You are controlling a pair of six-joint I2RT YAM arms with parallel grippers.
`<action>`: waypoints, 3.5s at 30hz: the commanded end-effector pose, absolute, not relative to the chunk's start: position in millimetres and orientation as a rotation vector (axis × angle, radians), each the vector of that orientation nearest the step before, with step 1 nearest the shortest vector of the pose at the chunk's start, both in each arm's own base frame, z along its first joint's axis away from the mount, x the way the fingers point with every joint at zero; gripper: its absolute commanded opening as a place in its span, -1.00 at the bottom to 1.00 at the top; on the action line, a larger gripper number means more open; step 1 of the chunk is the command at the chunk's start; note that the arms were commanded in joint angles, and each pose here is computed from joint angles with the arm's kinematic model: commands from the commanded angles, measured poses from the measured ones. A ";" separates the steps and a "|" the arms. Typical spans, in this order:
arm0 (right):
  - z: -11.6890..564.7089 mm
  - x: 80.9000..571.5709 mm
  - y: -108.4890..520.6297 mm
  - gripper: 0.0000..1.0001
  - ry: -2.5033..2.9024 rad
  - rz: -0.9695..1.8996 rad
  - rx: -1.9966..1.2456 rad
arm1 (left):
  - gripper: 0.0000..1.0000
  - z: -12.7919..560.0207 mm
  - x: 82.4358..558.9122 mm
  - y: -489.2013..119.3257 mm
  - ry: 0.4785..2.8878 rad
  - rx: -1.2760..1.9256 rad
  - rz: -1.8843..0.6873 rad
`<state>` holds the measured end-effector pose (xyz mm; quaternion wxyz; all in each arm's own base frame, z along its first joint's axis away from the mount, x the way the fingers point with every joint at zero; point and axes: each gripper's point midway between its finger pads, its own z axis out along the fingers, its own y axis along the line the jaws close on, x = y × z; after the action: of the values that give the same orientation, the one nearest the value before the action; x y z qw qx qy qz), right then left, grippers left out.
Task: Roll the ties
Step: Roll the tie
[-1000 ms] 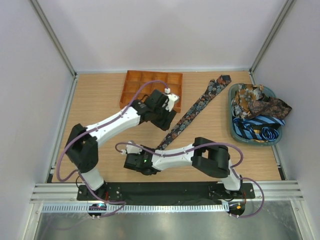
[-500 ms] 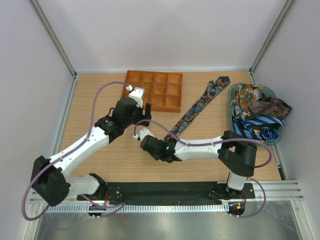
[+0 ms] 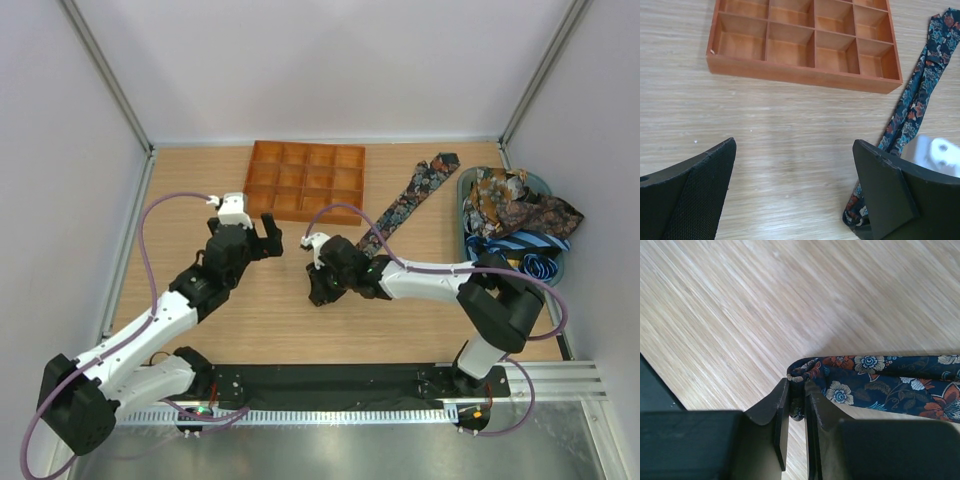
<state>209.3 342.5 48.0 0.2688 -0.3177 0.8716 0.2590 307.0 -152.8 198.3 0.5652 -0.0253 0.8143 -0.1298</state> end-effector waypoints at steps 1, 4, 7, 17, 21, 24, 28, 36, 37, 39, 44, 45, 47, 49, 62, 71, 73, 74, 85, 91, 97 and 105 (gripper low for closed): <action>72.0 207.0 351.1 -0.68 2.315 0.898 -0.807 | 1.00 216.7 312.6 -147.0 1.784 -0.208 -0.376; 75.6 211.6 349.7 -0.68 2.308 0.985 -0.786 | 1.00 211.8 309.0 -142.1 1.767 -0.223 -0.376; 72.8 214.4 343.7 -0.68 2.327 1.053 -0.755 | 0.99 212.1 305.4 -152.9 1.733 -0.112 -0.421; 63.0 232.8 328.0 -0.68 2.337 1.338 -0.600 | 0.99 165.9 267.1 -245.9 1.758 0.596 -0.681; 57.8 238.3 323.1 -0.68 2.356 1.359 -0.577 | 1.00 140.1 258.5 -264.8 1.821 0.769 -0.615; 52.7 241.4 318.8 -0.68 2.375 1.347 -0.566 | 1.00 125.7 256.9 -270.9 1.865 0.852 -0.564; 43.9 246.5 313.4 -0.68 2.401 1.337 -0.539 | 0.99 113.3 255.2 -275.2 1.904 0.933 -0.552; 26.1 256.7 304.3 -0.69 2.454 1.307 -0.481 | 0.91 82.9 255.5 -287.0 2.018 1.044 -0.530; 23.8 257.3 303.3 -0.69 2.460 1.300 -0.476 | 0.88 79.2 254.4 -286.2 2.036 1.062 -0.521; 20.9 258.6 301.5 -0.69 2.471 1.292 -0.468 | 0.82 75.0 256.1 -288.4 2.057 1.082 -0.511; 18.1 260.3 301.7 -0.68 2.475 1.283 -0.476 | 0.80 65.1 253.2 -293.1 2.090 1.122 -0.530; 17.7 260.6 301.7 -0.68 2.477 1.281 -0.475 | 0.79 66.0 253.6 -295.7 2.088 1.128 -0.540; 16.1 261.7 300.4 -0.68 2.483 1.268 -0.474 | 0.79 58.3 249.8 -297.6 2.115 1.151 -0.556; 16.7 261.9 300.8 -0.68 2.480 1.265 -0.479 | 0.77 55.4 250.5 -299.2 2.133 1.158 -0.556; 16.5 262.6 301.6 -0.68 2.481 1.273 -0.482 | 0.46 30.0 250.2 -311.9 2.219 1.219 -0.577; 17.4 262.2 302.3 -0.67 2.479 1.276 -0.484 | 0.06 14.7 247.6 -310.3 2.262 1.236 -0.541; 16.9 262.7 301.6 -0.67 2.478 1.273 -0.483 | -0.03 9.7 244.6 -307.0 2.278 1.243 -0.536; 17.7 263.1 302.2 -0.67 2.475 1.276 -0.483 | -0.08 6.9 243.0 -305.8 2.287 1.246 -0.536; 17.0 264.3 300.7 -0.30 2.488 1.264 -0.454 | -0.41 -2.3 232.8 -297.0 2.348 1.240 -0.530; 33.9 269.7 304.2 -0.17 2.452 1.296 -0.410 | -0.49 -5.0 232.2 -297.0 2.362 1.241 -0.529; 60.6 280.0 303.8 -0.07 2.403 1.258 -0.375 | -0.52 -6.9 232.5 -295.5 2.378 1.243 -0.511; 87.7 305.7 269.9 -0.03 2.329 1.084 -0.171 | -0.55 -10.5 232.1 -291.4 2.404 1.239 -0.485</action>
<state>277.4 280.5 47.5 0.1954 -0.0905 0.8859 0.4110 253.3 -315.9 20.8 0.2677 0.4495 0.8275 -0.2038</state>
